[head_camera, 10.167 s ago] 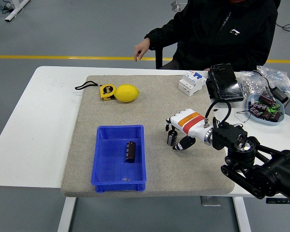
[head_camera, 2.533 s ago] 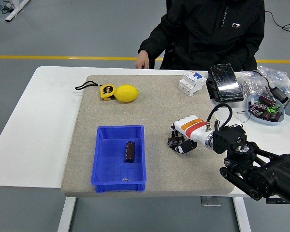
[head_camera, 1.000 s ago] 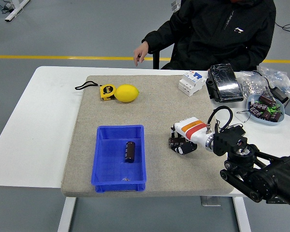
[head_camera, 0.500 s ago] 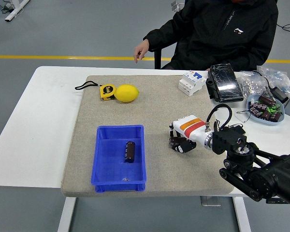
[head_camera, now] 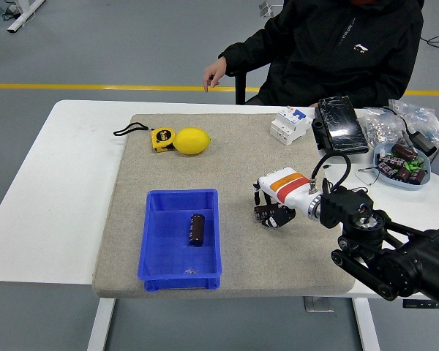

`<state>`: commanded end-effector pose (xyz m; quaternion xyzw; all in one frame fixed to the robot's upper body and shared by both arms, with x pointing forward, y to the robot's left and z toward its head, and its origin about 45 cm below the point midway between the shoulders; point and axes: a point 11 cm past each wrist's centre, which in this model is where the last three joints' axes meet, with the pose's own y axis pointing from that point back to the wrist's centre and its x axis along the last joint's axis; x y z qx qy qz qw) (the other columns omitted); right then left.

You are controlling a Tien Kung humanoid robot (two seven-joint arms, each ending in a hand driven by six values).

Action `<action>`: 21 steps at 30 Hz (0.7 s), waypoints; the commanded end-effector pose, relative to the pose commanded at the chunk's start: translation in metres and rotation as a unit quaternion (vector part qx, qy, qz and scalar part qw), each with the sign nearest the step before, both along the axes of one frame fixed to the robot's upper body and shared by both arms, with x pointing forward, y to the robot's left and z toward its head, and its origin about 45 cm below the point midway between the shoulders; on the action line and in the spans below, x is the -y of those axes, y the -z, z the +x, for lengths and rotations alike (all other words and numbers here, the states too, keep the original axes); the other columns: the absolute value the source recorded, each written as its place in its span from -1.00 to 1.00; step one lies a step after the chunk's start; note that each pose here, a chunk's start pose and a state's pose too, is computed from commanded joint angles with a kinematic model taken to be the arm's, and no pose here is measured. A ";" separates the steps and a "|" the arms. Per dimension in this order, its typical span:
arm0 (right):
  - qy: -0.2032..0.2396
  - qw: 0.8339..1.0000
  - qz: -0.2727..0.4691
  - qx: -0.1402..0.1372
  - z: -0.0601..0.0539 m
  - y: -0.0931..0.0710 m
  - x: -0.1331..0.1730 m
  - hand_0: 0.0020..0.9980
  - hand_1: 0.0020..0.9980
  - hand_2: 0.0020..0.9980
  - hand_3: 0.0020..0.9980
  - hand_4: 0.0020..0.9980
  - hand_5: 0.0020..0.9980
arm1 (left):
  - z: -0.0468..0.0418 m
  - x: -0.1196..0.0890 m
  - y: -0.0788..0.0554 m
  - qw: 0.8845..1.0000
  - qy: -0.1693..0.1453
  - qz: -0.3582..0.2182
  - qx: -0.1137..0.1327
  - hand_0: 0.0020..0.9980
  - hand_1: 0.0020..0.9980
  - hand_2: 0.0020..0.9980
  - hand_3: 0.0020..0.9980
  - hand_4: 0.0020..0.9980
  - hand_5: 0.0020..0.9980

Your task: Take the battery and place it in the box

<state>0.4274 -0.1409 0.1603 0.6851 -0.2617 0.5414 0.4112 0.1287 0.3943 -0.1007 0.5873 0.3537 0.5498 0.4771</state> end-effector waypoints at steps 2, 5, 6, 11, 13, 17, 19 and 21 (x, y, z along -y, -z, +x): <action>0.004 1.000 -0.009 -0.006 0.000 0.004 0.003 -0.77 -0.46 -0.24 -0.09 0.84 -0.79 | 0.0009 0.000 0.000 1.000 0.000 0.000 0.001 0.46 0.39 0.31 0.17 0.27 0.08; 0.006 1.000 -0.014 -0.011 -0.001 0.008 0.006 -0.77 -0.46 -0.24 -0.09 0.84 -0.79 | 0.0011 0.000 0.000 1.000 -0.001 0.000 0.001 0.46 0.39 0.31 0.17 0.27 0.08; 0.006 1.000 -0.014 -0.012 -0.001 0.008 0.006 -0.77 -0.46 -0.23 -0.09 0.84 -0.79 | 0.0008 0.000 0.000 1.000 -0.002 0.000 0.001 0.46 0.39 0.31 0.17 0.27 0.08; 0.003 1.000 -0.010 -0.006 0.000 0.003 0.004 -0.77 -0.46 -0.23 -0.09 0.84 -0.79 | 0.0015 0.000 0.000 1.000 0.000 0.000 0.002 0.46 0.39 0.31 0.17 0.27 0.08; 0.002 1.000 -0.007 -0.002 0.001 -0.001 0.003 -0.77 -0.46 -0.24 -0.09 0.84 -0.79 | 0.0014 0.000 0.000 1.000 0.000 0.000 0.002 0.46 0.39 0.31 0.17 0.26 0.08; 0.003 1.000 -0.002 0.002 0.003 -0.005 0.002 -0.77 -0.46 -0.24 -0.09 0.84 -0.79 | 0.0005 -0.001 0.000 1.000 -0.001 0.001 0.001 0.46 0.39 0.31 0.17 0.26 0.08; 0.002 1.000 -0.001 0.003 0.003 -0.006 0.002 -0.77 -0.46 -0.24 -0.09 0.84 -0.79 | 0.0003 -0.001 0.000 1.000 -0.001 0.001 0.001 0.46 0.39 0.31 0.17 0.26 0.08; 0.002 1.000 0.000 0.004 0.004 -0.008 0.001 -0.77 -0.46 -0.24 -0.09 0.84 -0.79 | 0.0005 -0.002 -0.001 1.000 -0.001 0.002 0.000 0.46 0.39 0.31 0.17 0.26 0.08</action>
